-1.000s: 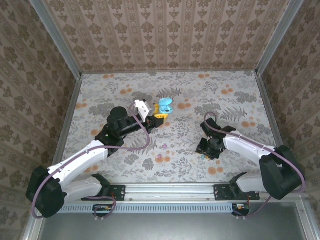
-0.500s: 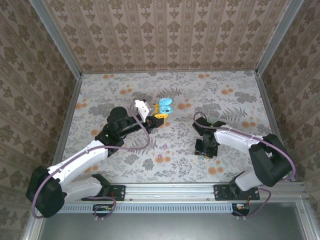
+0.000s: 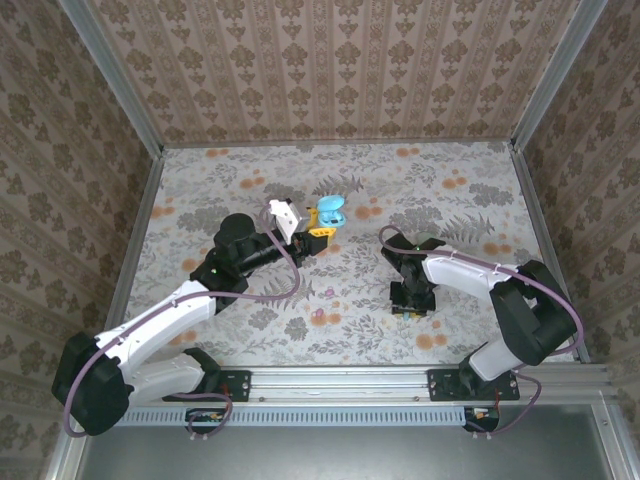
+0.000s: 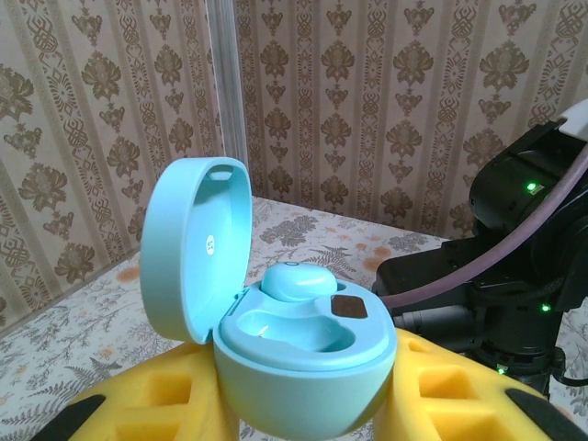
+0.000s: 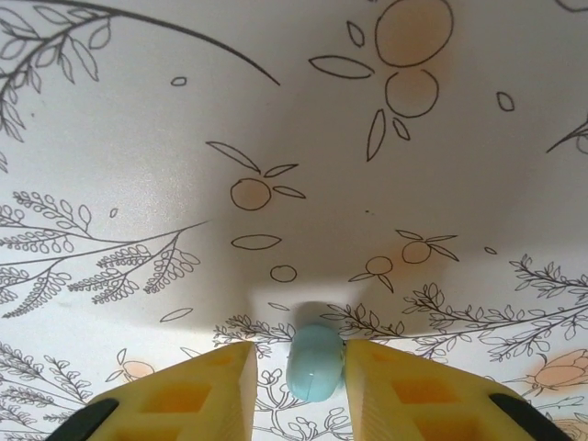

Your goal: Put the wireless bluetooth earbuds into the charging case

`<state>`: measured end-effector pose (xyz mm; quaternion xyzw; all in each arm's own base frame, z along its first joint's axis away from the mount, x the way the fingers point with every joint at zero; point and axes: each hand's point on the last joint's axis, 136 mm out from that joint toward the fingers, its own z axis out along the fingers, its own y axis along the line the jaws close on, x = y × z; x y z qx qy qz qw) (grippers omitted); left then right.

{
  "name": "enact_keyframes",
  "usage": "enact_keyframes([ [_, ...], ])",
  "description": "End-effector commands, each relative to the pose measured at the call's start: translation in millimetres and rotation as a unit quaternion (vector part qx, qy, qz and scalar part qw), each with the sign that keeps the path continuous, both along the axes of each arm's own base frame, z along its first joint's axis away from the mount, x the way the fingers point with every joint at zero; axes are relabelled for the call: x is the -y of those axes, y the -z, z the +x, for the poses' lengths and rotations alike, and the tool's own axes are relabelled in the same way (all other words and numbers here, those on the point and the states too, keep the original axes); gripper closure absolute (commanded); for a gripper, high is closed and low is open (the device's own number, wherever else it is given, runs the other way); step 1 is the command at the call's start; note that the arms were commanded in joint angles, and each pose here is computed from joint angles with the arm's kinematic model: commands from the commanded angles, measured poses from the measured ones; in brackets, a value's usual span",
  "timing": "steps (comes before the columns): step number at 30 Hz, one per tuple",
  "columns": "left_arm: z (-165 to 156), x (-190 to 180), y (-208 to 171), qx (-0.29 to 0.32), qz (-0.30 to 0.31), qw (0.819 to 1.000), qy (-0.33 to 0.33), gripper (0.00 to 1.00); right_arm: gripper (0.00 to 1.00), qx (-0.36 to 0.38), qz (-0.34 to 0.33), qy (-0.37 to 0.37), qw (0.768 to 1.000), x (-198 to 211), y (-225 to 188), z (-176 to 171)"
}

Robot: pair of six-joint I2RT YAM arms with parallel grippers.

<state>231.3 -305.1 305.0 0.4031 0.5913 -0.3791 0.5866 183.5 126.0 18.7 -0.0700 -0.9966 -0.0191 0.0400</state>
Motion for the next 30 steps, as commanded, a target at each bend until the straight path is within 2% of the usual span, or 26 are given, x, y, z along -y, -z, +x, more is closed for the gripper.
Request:
enact_keyframes([
  [1, -2.1, 0.6, -11.4, 0.015, -0.006, 1.0, 0.001, 0.71, 0.7, -0.01, -0.024, -0.017, 1.0, 7.6, -3.0, -4.1],
  [30, -2.5, -0.8, -12.0, 0.012, -0.006, 1.0, -0.001, 0.72, 0.73, -0.006, -0.033, 0.003, 0.999, 10.1, 7.9, -2.6],
])
